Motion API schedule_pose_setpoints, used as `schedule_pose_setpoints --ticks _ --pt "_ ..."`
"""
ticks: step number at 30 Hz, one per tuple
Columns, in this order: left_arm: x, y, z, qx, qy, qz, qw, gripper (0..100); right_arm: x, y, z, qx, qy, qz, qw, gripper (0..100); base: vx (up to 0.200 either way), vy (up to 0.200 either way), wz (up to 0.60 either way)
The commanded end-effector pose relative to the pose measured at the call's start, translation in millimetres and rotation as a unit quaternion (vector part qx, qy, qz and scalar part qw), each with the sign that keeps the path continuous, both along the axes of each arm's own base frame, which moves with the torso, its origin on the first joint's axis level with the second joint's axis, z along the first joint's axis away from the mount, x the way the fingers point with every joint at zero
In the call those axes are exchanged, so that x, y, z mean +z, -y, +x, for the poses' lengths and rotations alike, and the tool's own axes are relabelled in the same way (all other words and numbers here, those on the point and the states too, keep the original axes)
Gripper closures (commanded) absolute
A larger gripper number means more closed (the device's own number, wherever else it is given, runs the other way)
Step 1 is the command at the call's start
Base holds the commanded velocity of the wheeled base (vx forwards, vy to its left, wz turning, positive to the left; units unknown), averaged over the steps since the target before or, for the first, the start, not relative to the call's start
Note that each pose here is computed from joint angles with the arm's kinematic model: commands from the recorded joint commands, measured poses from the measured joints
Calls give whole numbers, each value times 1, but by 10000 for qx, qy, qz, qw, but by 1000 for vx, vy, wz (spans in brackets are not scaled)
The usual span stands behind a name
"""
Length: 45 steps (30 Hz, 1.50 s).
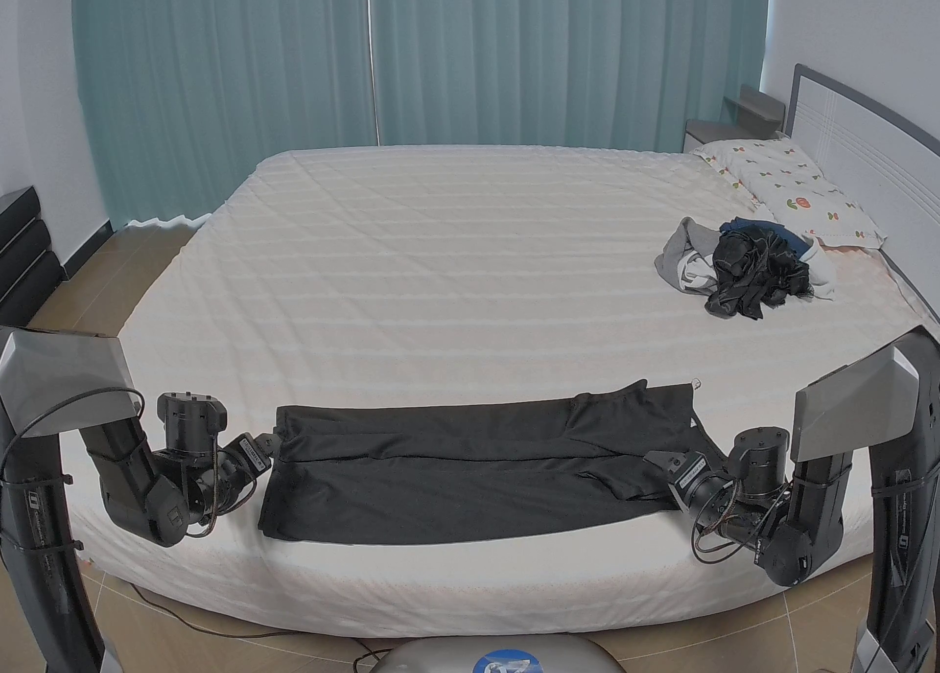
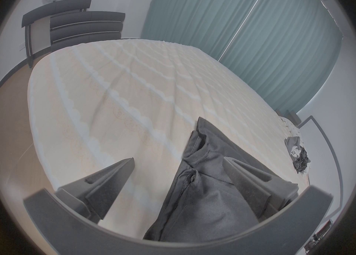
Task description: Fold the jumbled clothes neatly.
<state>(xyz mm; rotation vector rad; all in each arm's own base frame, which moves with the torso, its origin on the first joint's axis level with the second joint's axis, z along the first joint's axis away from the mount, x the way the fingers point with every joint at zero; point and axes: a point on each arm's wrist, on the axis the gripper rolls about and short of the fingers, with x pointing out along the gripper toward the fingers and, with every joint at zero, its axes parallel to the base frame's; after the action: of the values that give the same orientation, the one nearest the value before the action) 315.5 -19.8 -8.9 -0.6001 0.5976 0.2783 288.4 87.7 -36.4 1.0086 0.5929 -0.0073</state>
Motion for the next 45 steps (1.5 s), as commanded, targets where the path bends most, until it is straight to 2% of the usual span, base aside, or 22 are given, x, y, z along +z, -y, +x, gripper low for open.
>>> schedule_pose_setpoints --ticks 1,13,17,20,30,33,34,41,45 --pt "1 0 1 5 58 -4 10000 0 -3 -1 0 8 -44 -17 10000 100 0 0 0" --pt "1 -1 0 17 188 3 9998 0 2 0 -10 20 -94 -116 9999 100 0 0 0" --pt "2 -2 1 40 195 3 9998 0 25 -2 -16 98 151 -24 9998 100 0 0 0" --pt "2 -3 1 55 195 4 9998 0 30 -1 -19 98 188 -12 9998 100 0 0 0" --pt "0 -3 1 45 164 7 9999 0 15 -1 -26 200 -163 -172 9995 100 0 0 0" --pt "-1 -3 0 -8 135 70 9999 0 12 -1 -32 346 -241 -375 9984 100 0 0 0" --pt "-2 -3 0 -26 117 96 9999 0 10 -1 -32 363 -238 -433 9981 0 0 0 0" --pt "-2 -4 0 -125 121 319 9993 0 14 1 -30 318 -122 -426 9985 0 0 0 0" --pt "1 -4 2 -122 303 327 9989 0 20 4 -29 241 -26 -408 9989 0 0 0 0"
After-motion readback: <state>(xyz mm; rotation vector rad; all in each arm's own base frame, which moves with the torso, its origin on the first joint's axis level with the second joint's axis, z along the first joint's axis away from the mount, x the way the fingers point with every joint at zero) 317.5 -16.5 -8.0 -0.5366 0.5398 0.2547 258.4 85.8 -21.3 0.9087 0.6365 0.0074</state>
